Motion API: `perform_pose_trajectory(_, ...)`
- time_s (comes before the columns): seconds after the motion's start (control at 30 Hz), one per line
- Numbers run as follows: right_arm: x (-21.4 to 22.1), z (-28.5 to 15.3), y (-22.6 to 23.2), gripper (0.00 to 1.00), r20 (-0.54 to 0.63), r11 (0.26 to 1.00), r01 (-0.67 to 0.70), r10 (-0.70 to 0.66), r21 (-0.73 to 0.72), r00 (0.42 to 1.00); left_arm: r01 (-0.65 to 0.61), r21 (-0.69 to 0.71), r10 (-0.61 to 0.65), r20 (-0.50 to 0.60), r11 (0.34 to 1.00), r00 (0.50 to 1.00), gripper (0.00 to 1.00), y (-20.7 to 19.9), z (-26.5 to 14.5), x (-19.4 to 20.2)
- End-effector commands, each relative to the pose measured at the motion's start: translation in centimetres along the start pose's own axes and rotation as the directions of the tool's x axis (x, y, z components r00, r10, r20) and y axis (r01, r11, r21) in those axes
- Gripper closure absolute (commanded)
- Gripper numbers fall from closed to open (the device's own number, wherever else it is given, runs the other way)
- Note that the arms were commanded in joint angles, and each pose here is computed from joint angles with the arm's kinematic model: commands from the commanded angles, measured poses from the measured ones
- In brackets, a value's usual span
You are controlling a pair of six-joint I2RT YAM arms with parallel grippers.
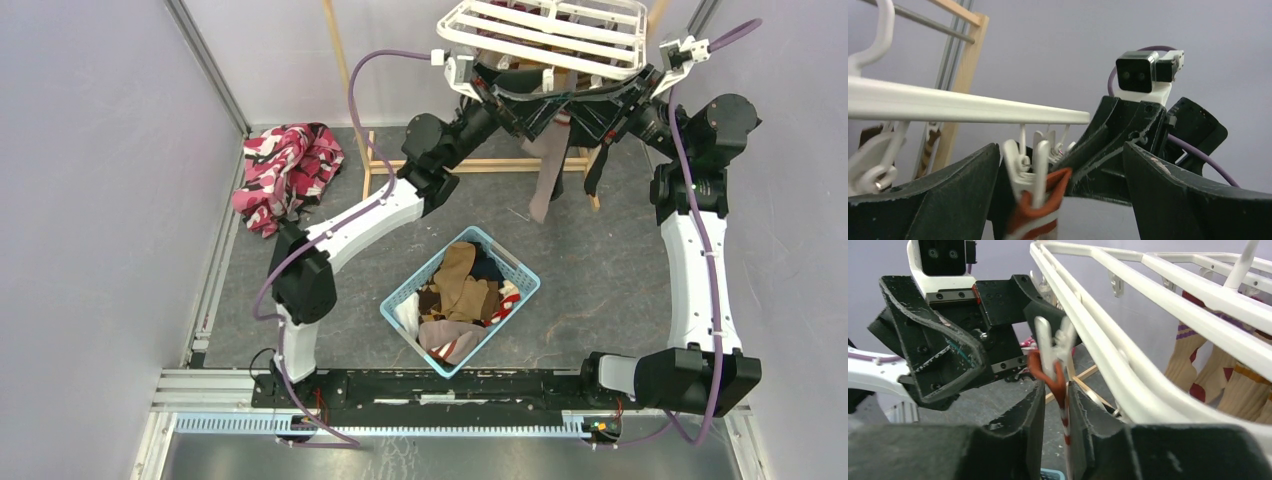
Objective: Clip the socks to the hanger
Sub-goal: Clamp the sock onto the hanger, then pick up the sock from the bin.
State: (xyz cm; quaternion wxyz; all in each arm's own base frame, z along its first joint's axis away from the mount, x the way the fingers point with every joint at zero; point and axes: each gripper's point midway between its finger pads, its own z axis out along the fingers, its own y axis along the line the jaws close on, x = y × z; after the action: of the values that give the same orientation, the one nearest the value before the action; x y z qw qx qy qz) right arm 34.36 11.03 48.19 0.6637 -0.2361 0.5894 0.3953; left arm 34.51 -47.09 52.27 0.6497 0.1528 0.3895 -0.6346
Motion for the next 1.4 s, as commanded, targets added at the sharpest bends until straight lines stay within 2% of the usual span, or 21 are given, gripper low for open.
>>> perform_pose_trajectory(0.0,-0.2,-0.3,0.6,0.66,-0.004,0.998,0.068,-0.069,-0.003,0.998,-0.007,-0.022,0.009,0.063,1.0,0.998,0.02,-2.2,-1.7,-4.3)
perform_pose_trajectory(0.1,0.5,-0.7,0.4,0.55,-0.019,0.996,0.088,-0.087,0.015,0.996,-0.02,-0.09,0.023,0.038,0.996,0.999,0.0,-1.4,-3.7,-3.8)
perform_pose_trajectory(0.27,1.9,-1.5,0.6,0.45,-0.063,0.989,0.147,-0.146,0.02,0.987,-0.067,-0.146,0.068,-0.003,0.987,0.998,0.0,-0.9,-6.6,-3.1)
perform_pose_trajectory(0.43,3.9,-3.0,1.3,0.39,-0.136,0.973,0.231,-0.228,0.006,0.964,-0.119,-0.121,0.109,-0.085,0.986,0.99,0.0,-1.8,-9.2,-1.8)
perform_pose_trajectory(0.53,6.3,-4.4,1.9,0.35,-0.206,0.952,0.304,-0.304,-0.034,0.93,-0.141,-0.086,0.123,-0.183,0.986,0.975,0.0,-2.6,-11.8,-0.2)
perform_pose_trajectory(0.67,11.3,-6.9,3.0,0.3,-0.308,0.926,0.355,-0.378,-0.129,0.873,-0.169,-0.11,0.124,-0.332,0.98,0.935,0.0,-2.8,-17.1,2.4)
perform_pose_trajectory(0.8,17.0,-9.3,5.0,0.24,-0.343,0.879,0.387,-0.467,-0.277,0.815,-0.214,-0.178,0.125,-0.413,0.96,0.902,0.0,-2.8,-24.4,3.8)
perform_pose_trajectory(0.87,20.1,-10.5,6.1,0.17,-0.338,0.853,0.385,-0.5,-0.353,0.798,-0.215,-0.187,0.11,-0.452,0.959,0.885,0.0,-3.0,-28.1,5.1)
perform_pose_trajectory(0.9,21.6,-11.2,6.6,0.12,-0.311,0.808,0.42,-0.559,-0.413,0.769,-0.203,-0.193,0.09,-0.473,0.96,0.877,0.0,-3.1,-29.9,6.1)
perform_pose_trajectory(0.93,23.4,-12.1,7.9,0.02,-0.295,0.784,0.409,-0.574,-0.466,0.764,-0.188,-0.197,0.073,-0.48,0.962,0.875,0.0,-3.4,-31.4,6.6)
perform_pose_trajectory(0.97,24.7,-12.8,8.7,0.02,-0.255,0.739,0.436,-0.617,-0.514,0.744,-0.17,-0.212,0.047,-0.485,0.962,0.873,0.0,-3.5,-33.1,7.3)
perform_pose_trajectory(1.1,28.9,-14.1,9.7,0.02,-0.251,0.751,0.381,-0.575,-0.539,0.779,-0.09,-0.304,-0.061,-0.453,0.948,0.889,0.01,-3.5,-38.1,9.0)
perform_pose_trajectory(1.27,31.7,-15.2,8.9,0.02,-0.336,0.78,0.298,-0.534,-0.551,0.776,-0.037,-0.388,-0.147,-0.435,0.921,0.888,0.04,-3.2,-41.2,10.1)
perform_pose_trajectory(1.37,32.8,-15.6,8.1,0.02,-0.403,0.809,0.249,-0.5,-0.532,0.766,-0.031,-0.428,-0.187,-0.458,0.903,0.869,0.08,-2.8,-42.2,11.0)
